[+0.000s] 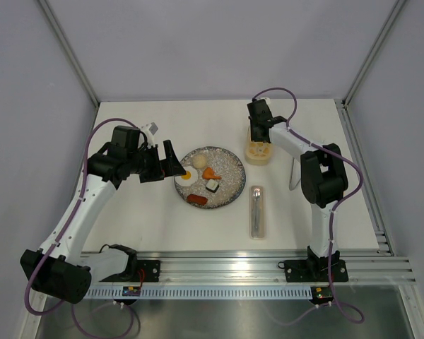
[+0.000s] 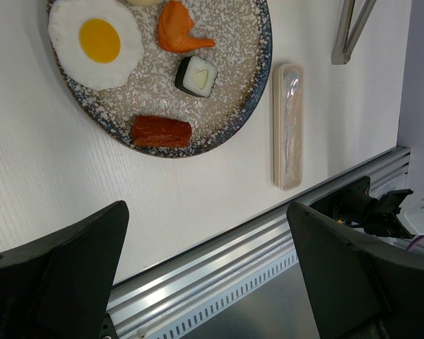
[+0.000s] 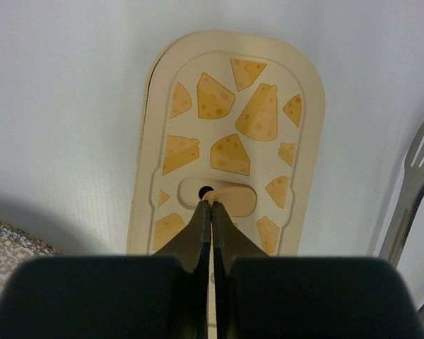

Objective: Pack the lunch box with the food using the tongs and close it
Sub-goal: Close the box lid on the packing box.

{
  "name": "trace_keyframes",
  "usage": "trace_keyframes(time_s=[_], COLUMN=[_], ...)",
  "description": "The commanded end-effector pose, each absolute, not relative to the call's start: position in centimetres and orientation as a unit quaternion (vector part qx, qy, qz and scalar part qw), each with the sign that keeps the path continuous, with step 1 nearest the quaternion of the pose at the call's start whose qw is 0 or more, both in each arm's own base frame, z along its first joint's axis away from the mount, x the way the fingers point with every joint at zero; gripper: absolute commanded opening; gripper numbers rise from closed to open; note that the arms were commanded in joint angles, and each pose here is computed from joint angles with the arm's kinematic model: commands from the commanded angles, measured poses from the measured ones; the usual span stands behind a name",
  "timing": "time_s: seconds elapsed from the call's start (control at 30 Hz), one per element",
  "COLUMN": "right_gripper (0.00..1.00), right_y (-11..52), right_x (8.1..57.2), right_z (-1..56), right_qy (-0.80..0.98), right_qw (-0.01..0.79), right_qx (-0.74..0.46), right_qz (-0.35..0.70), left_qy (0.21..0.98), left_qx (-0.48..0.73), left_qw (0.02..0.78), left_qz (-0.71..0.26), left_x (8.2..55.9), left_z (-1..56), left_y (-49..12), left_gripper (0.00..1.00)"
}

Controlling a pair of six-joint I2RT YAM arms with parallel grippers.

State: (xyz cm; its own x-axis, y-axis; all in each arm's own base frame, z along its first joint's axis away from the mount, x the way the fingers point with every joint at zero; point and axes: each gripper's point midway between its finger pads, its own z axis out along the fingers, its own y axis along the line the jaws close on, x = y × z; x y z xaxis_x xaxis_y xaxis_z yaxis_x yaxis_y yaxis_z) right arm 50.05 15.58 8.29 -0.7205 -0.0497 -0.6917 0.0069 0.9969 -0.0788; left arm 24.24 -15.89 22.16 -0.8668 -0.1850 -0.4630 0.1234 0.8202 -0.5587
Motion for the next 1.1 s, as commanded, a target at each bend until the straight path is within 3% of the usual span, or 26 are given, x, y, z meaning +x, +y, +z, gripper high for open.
trace_keyframes(time_s=[0.0,0.3,0.47,0.53,0.63,0.9,1.07], right_gripper=[0.0,0.0,0.2,0.39,0.51,0.54,0.74], right_y=[16.8,16.8,16.8,16.8,17.1,15.8,13.2], right_x=[50.6,50.4,50.5,50.7,50.9,51.7,52.1], right_z=[9.8,8.2,9.2,10.0,11.4,14.0,13.4], right_qy=[0.918,0.925,0.923,0.921,0.917,0.911,0.919], right_qw=[0.396,0.378,0.383,0.388,0.398,0.412,0.382], right_qx=[-0.024,-0.02,-0.019,-0.018,-0.016,0.022,0.085], right_qz=[-0.021,-0.026,-0.024,-0.023,-0.016,-0.009,0.041], left_qy=[0.909,0.909,0.908,0.908,0.908,0.908,0.909], left_qx=[-0.009,-0.009,-0.008,-0.009,-0.009,-0.008,-0.009], left_qw=[0.276,0.276,0.277,0.277,0.277,0.279,0.281], left_qz=[-0.313,-0.313,-0.314,-0.315,-0.314,-0.311,-0.308], left_x=[24.9,24.9,24.8,24.8,24.8,24.5,24.4], left_z=[22.9,23.1,23.2,23.1,23.2,23.1,23.1], left_y=[-16.3,-16.2,-16.3,-16.2,-16.2,-16.0,-15.9], left_gripper=[0.99,0.99,0.99,0.99,0.99,0.99,0.99])
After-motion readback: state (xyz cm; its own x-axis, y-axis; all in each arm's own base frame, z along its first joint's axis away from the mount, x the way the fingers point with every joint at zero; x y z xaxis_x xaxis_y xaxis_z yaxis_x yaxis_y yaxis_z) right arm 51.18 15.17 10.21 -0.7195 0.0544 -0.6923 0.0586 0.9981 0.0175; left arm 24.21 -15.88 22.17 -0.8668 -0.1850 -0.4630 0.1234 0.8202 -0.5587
